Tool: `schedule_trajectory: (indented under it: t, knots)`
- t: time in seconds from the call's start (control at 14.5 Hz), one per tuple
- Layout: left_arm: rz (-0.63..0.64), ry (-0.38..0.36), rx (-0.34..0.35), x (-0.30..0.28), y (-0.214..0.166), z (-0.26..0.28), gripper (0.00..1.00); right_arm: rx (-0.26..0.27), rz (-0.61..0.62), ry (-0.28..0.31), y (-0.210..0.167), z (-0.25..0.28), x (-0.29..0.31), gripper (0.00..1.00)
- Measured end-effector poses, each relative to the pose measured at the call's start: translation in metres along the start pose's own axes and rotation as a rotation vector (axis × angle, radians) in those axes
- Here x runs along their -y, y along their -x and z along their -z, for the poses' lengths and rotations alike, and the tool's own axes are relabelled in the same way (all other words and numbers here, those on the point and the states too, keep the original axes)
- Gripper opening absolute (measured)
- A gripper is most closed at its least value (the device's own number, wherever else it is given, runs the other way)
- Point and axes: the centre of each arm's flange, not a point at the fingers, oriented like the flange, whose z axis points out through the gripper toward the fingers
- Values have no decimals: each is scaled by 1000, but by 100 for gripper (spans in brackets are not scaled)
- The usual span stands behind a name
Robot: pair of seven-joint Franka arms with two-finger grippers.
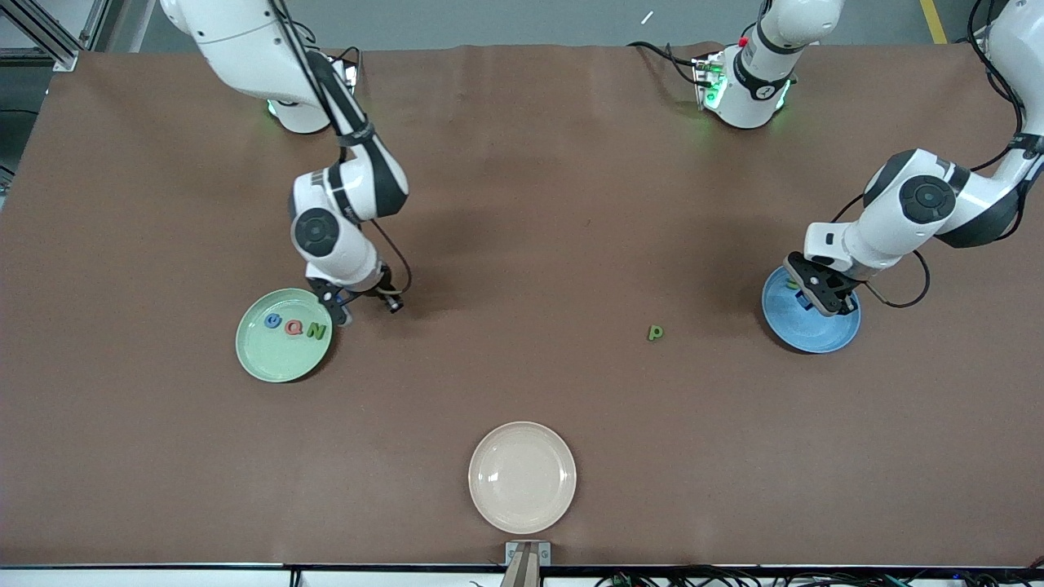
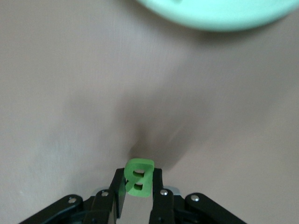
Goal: Sort upper and lower case letters into plates
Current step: 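Release the E into the blue plate while the right gripper drops B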
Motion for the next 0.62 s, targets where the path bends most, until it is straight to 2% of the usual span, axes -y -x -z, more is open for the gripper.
schedule_trajectory:
  t: [0.28, 0.62]
  knots:
    - [-3, 22, 22, 8, 22, -16, 27, 53, 33, 3, -83, 50, -33, 27]
    - [-2, 37, 27, 6, 22, -24, 27, 51, 39, 10, -132, 42, -63, 27]
